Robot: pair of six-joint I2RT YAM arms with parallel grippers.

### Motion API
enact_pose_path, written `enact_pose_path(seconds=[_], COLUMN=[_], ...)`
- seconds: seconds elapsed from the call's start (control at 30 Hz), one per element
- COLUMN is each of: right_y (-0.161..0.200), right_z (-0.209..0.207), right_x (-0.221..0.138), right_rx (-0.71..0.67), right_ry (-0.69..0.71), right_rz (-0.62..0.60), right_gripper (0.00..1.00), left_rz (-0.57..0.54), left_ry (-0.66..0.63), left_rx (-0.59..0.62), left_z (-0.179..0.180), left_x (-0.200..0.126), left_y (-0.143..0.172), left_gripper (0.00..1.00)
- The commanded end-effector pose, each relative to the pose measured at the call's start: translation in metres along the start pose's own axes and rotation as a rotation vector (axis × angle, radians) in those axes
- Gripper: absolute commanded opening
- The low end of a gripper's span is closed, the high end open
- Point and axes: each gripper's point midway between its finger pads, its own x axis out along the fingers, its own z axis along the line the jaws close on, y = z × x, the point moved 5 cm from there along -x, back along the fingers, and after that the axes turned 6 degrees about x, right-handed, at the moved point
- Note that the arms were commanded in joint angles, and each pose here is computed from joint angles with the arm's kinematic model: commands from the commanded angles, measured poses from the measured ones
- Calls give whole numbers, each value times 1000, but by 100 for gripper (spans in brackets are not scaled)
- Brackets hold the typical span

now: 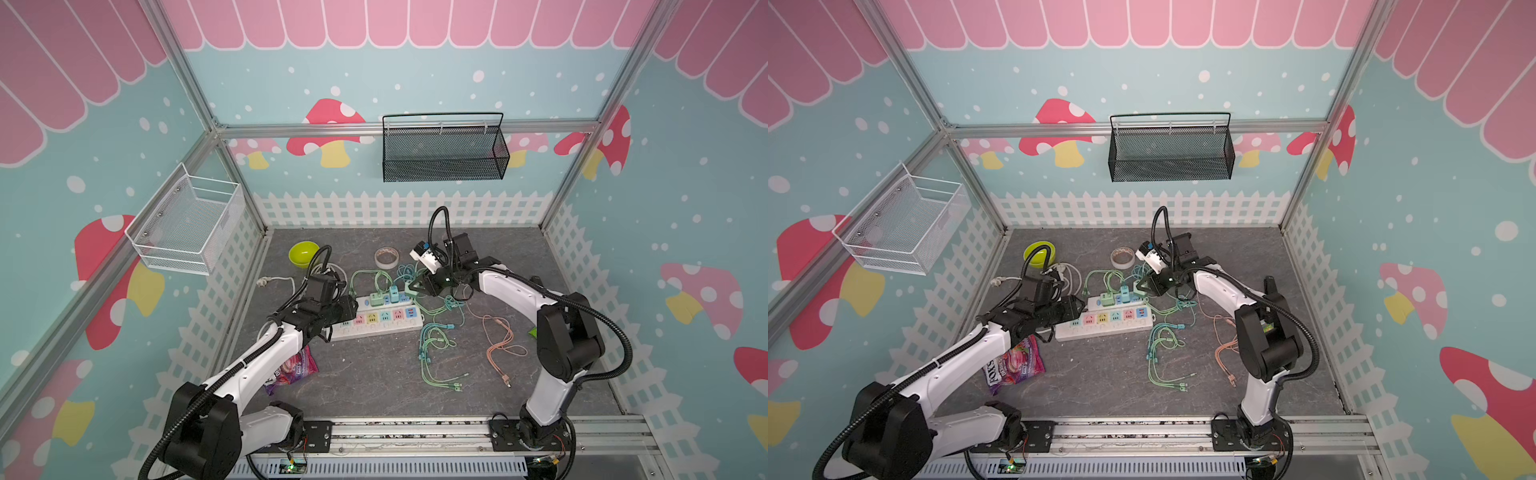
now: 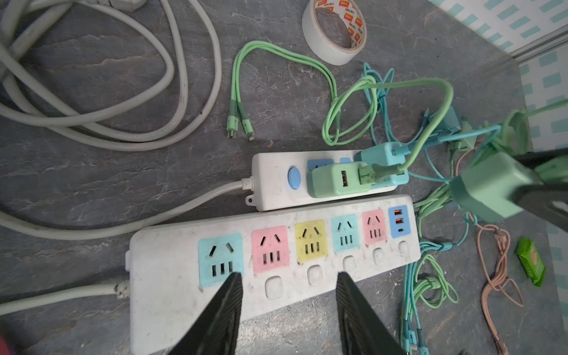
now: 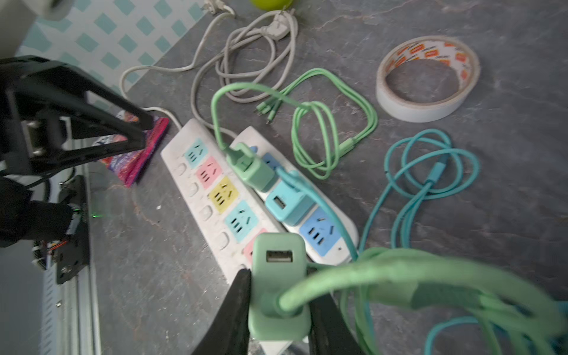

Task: Insert plugs into power strip
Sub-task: Shake the plug.

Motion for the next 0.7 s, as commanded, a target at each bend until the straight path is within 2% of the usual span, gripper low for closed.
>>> enact_pose_path(seconds=[0.0, 0.1, 0.33, 0.67], right_y=[-14, -20, -52, -95], right_z=[-26, -42, -52, -37], right_x=[4, 15, 16, 2], right_rx=[-41, -62, -151, -280], right_ry=[167, 230, 284, 245], right_rz=[16, 30, -35, -139], right_gripper=[0, 0, 0, 0], left_rz=[-30, -40, -50, -55], left_ry=[9, 12, 6, 19], left_rx=[-12, -11, -19, -23], left_z=[1, 2, 7, 7], left_x=[-5, -10, -14, -18], left_y=[-2, -1, 2, 4], left_gripper=[49, 50, 50, 50])
